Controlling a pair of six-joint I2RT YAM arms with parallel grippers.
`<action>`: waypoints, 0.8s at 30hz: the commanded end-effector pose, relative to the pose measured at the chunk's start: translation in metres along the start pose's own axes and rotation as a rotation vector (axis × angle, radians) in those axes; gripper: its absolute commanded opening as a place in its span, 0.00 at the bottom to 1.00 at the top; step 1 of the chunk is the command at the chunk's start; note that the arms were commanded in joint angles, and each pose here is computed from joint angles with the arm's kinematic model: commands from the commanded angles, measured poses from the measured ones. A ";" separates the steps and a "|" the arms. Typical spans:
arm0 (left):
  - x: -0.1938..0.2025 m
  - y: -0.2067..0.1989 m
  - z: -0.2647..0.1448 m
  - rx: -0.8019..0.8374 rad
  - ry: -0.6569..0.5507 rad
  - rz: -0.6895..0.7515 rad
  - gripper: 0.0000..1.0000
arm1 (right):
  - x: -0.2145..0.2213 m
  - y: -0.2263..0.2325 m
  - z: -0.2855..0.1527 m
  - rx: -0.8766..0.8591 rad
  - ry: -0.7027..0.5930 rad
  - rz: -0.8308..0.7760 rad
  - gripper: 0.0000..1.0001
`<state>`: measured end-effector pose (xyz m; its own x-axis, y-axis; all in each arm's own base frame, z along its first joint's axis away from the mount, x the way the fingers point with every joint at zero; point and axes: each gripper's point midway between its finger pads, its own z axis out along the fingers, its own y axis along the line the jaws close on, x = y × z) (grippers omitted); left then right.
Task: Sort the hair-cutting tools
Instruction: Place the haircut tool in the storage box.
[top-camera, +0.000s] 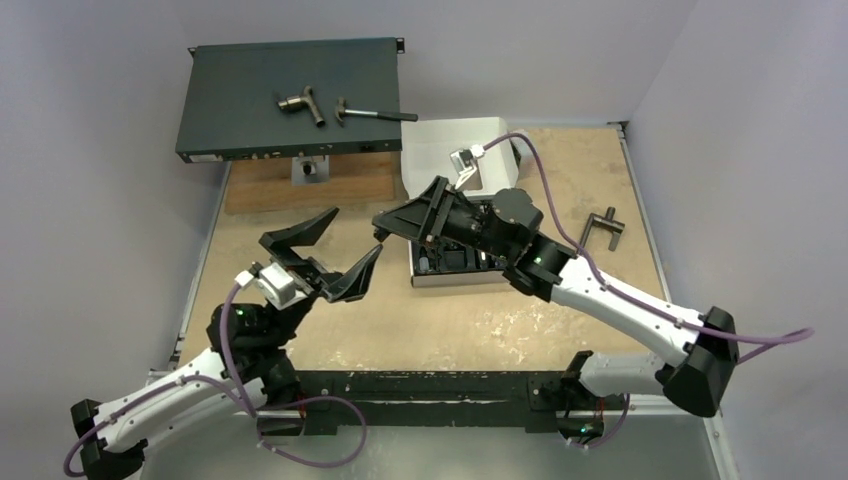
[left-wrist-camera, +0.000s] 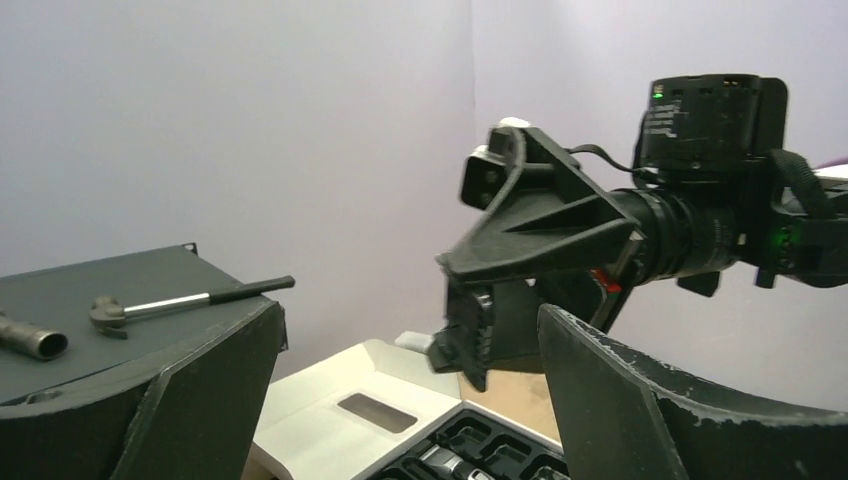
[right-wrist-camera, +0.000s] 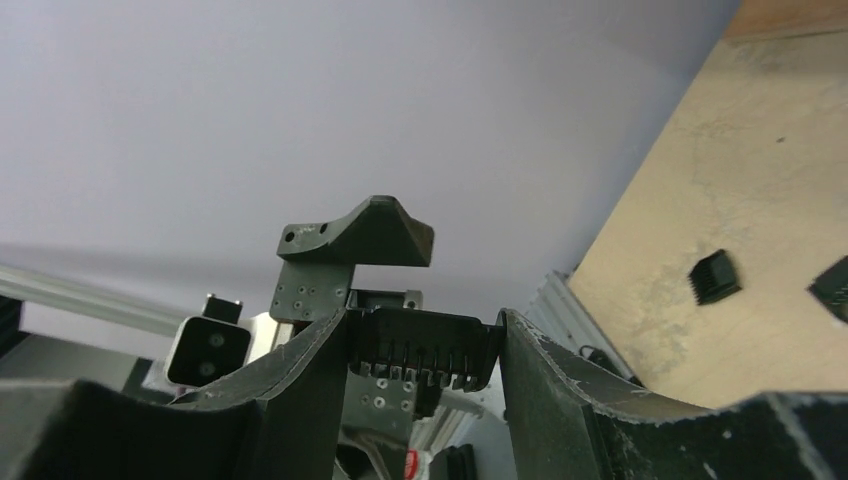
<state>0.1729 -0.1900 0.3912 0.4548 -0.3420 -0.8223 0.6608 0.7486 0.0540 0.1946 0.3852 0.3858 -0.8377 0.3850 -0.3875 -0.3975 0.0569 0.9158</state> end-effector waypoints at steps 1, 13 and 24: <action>-0.019 0.015 -0.011 -0.069 -0.037 -0.046 1.00 | -0.028 0.005 -0.033 0.132 -0.116 -0.215 0.00; 0.018 0.061 -0.087 -0.403 0.268 -0.364 1.00 | -0.030 -0.175 -0.118 0.919 -0.005 -0.566 0.00; 0.068 0.046 -0.116 -0.481 0.506 -0.512 1.00 | -0.032 -0.274 -0.107 1.106 0.122 -0.510 0.00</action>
<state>0.1678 -0.1105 0.2919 -0.1295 -0.4875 -0.8635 0.3879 0.7765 -0.4966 0.2720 0.2556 0.1297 -0.7545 0.0047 -0.6563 -0.2020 0.9498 0.2391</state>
